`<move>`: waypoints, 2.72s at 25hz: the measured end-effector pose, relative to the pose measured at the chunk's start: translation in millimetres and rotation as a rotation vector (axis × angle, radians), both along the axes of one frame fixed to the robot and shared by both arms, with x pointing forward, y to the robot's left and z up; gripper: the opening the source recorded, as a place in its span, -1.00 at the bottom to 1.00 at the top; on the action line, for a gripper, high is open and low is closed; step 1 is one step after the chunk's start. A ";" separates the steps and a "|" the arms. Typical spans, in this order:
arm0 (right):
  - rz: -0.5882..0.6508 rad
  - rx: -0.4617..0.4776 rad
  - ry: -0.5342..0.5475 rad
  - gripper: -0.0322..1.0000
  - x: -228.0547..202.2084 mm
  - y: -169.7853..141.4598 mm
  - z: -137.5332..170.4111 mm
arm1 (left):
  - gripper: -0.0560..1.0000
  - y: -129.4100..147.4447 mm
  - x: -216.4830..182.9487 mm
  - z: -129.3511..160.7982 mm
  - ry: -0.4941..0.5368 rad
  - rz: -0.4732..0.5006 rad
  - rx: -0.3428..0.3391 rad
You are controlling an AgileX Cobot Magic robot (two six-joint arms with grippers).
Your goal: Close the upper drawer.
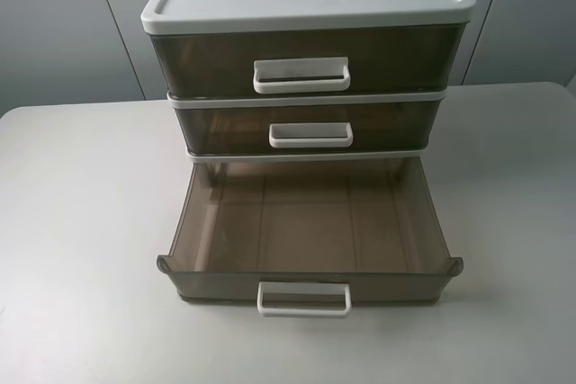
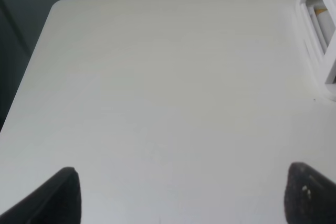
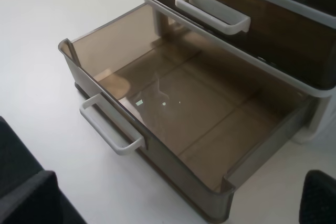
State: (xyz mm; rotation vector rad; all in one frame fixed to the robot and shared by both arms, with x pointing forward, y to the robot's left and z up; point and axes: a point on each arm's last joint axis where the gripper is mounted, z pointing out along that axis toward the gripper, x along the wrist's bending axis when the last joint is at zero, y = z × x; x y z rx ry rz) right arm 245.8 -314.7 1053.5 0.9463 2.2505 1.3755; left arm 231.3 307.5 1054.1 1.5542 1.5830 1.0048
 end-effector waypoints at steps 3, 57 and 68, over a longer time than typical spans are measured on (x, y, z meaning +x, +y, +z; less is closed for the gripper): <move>0.004 0.001 -0.001 0.38 -0.4 -0.1 -0.1 | 0.51 0.0 0.0 0.0 0.000 0.000 0.000; -0.751 -0.040 -0.019 0.38 -15.2 14.4 -0.5 | 0.51 1.0 0.0 0.1 0.000 0.006 0.012; -0.751 -0.040 -0.019 0.38 -15.2 14.4 -0.5 | 0.51 1.0 0.0 0.1 0.000 0.006 0.012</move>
